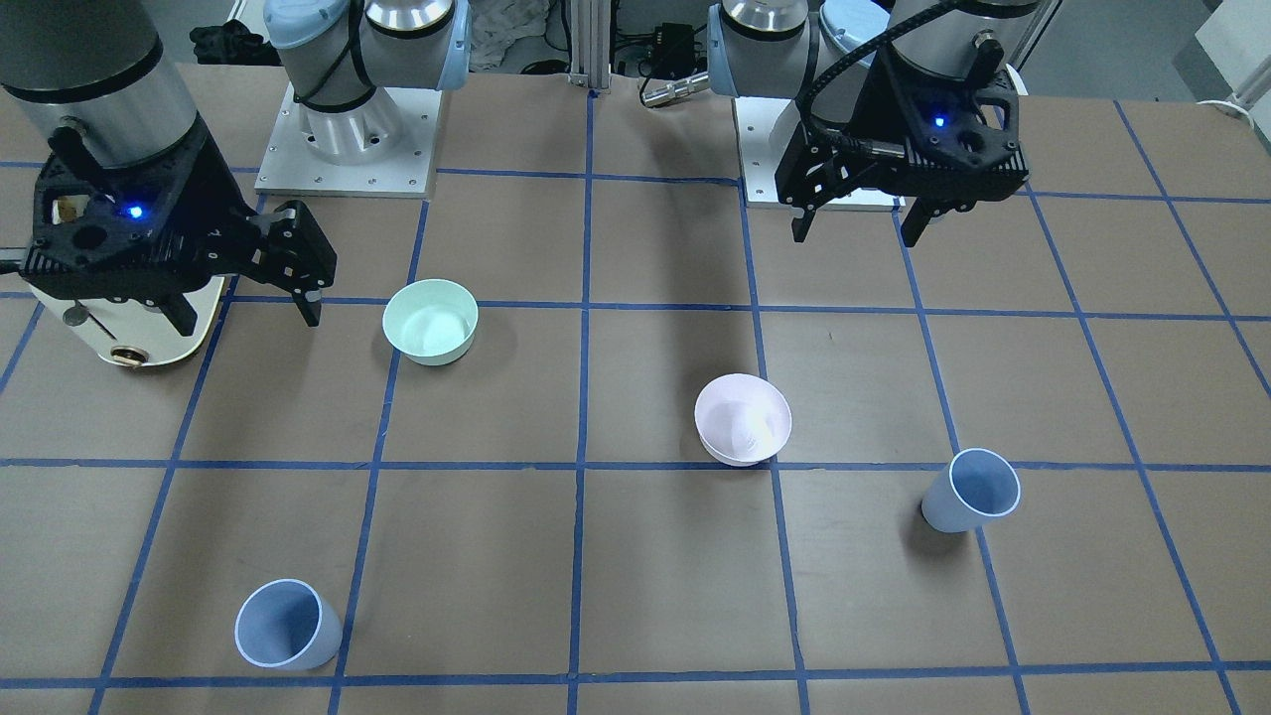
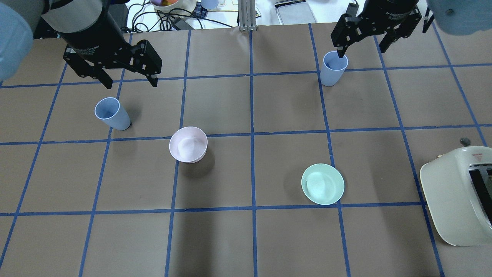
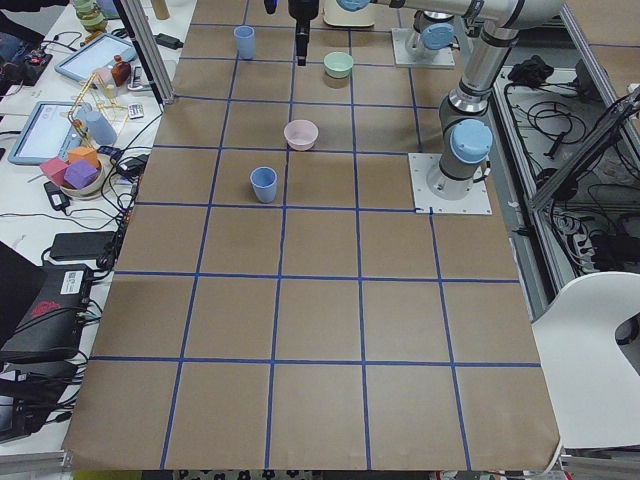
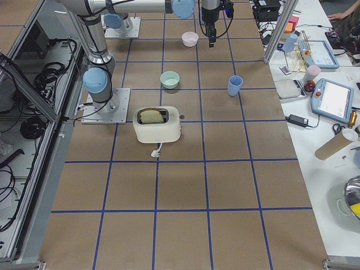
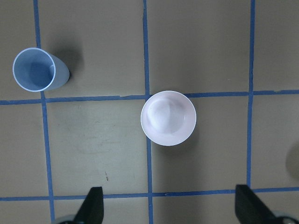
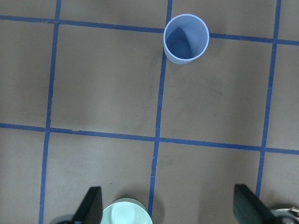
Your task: Stack blue cups with both arms
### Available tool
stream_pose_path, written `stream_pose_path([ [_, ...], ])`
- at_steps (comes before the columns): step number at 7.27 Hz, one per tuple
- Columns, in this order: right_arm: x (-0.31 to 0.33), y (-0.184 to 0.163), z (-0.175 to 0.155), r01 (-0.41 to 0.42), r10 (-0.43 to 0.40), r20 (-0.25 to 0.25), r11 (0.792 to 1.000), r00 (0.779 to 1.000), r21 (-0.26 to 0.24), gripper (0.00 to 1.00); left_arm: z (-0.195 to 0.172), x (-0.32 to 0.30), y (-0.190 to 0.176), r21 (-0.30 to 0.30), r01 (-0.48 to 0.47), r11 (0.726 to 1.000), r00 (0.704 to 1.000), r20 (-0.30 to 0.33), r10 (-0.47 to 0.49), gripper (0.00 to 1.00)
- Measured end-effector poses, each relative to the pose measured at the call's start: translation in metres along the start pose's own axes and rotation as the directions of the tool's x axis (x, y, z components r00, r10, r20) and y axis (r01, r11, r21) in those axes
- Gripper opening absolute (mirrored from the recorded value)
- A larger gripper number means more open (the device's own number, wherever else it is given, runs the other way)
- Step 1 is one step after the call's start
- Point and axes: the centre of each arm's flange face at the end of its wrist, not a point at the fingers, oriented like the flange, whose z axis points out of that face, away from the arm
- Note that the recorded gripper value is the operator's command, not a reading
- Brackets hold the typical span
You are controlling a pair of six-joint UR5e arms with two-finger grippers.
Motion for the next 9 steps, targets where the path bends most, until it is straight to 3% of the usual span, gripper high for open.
stream_pose_path([
  [5,0.008,0.002,-0.005,-0.031,0.031,0.002,1.0,1.0,-0.004,1.0,0.007,-0.006,-0.009,-0.013,0.006,1.0,1.0,0.015,-0.005,1.0],
  [7,0.008,0.002,-0.004,-0.031,0.031,-0.001,0.999,1.0,-0.005,1.0,0.059,-0.048,-0.048,-0.08,0.067,0.995,0.996,0.067,-0.062,1.0],
  [9,0.009,0.002,-0.004,-0.031,0.031,-0.002,0.999,1.0,-0.006,1.0,0.154,-0.09,-0.101,-0.099,0.098,0.99,0.992,0.09,-0.089,1.0],
])
